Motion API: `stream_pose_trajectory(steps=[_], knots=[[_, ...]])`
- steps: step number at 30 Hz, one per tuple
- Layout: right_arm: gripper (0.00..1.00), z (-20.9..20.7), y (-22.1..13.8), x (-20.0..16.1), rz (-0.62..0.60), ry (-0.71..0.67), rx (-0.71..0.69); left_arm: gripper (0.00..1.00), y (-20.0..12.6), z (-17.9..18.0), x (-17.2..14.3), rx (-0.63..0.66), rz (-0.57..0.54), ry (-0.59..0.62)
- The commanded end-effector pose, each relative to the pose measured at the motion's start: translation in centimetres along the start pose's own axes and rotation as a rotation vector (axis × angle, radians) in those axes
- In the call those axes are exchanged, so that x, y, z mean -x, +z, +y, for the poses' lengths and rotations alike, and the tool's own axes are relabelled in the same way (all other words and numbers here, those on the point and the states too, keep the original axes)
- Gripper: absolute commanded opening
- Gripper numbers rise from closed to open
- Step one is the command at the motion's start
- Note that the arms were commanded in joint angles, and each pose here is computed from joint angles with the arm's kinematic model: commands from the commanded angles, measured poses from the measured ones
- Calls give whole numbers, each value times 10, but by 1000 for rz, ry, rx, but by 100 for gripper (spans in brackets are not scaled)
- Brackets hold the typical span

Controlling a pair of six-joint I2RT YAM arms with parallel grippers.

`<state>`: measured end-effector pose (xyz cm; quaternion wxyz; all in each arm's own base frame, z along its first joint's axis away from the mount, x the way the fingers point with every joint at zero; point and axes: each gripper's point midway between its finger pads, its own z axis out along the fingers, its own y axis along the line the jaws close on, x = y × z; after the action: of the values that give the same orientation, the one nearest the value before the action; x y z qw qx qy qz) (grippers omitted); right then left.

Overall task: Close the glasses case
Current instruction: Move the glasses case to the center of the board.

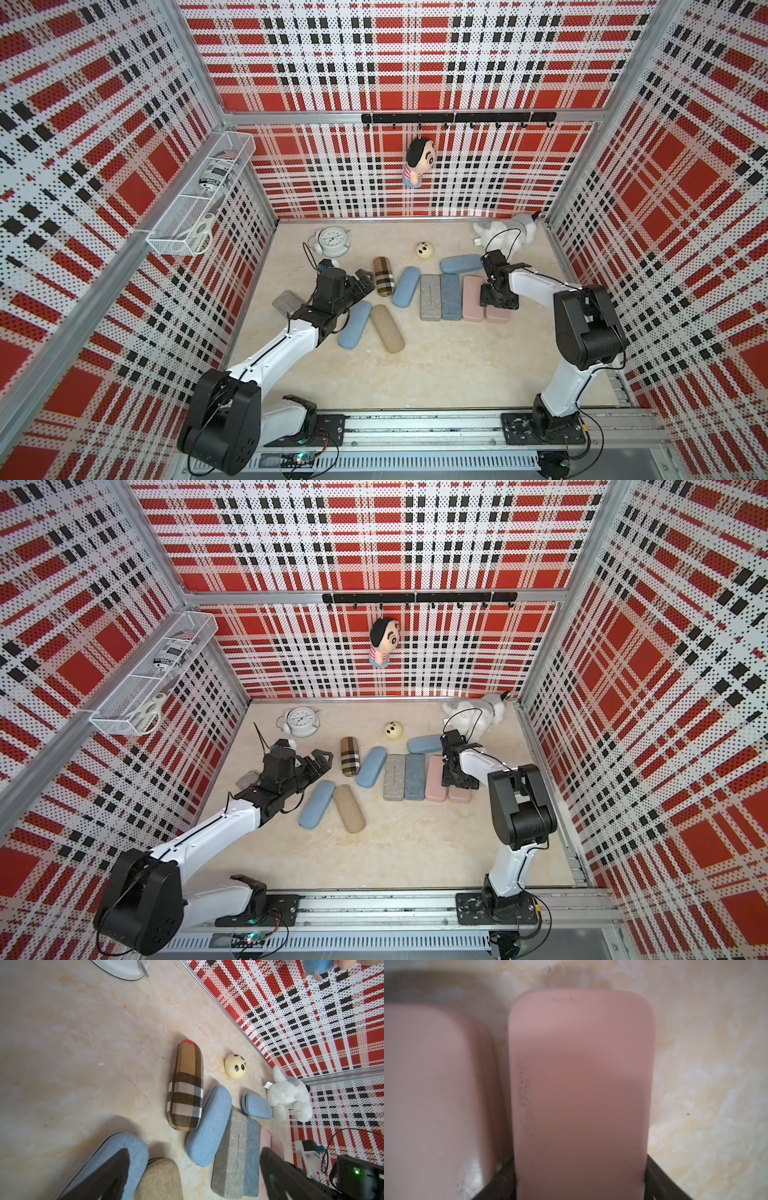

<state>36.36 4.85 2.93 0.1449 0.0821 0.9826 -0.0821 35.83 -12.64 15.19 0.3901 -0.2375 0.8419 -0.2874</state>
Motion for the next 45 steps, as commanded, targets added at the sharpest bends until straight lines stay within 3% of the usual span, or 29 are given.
stream_pose_trajectory(steps=[1,11,19,29,33,36,40,45], knots=[[61,12,2,-20,83,-117,25,98,-5,4,2,8,-12,-3],[64,41,1,-19,90,-213,103,98,-5,8,-1,14,-13,-14],[78,38,-1,-19,84,-215,90,98,-4,10,-2,21,-13,-16],[86,15,-48,4,3,-187,8,98,-1,10,-3,20,-6,-9],[86,9,-78,17,-53,-129,9,98,5,8,-4,8,5,-4],[88,21,-93,32,-106,-58,89,98,15,6,-6,2,27,8],[90,57,-83,55,-103,55,208,98,30,2,-9,-7,62,27],[100,94,-63,89,-130,224,306,98,31,-1,-8,-12,72,43]])
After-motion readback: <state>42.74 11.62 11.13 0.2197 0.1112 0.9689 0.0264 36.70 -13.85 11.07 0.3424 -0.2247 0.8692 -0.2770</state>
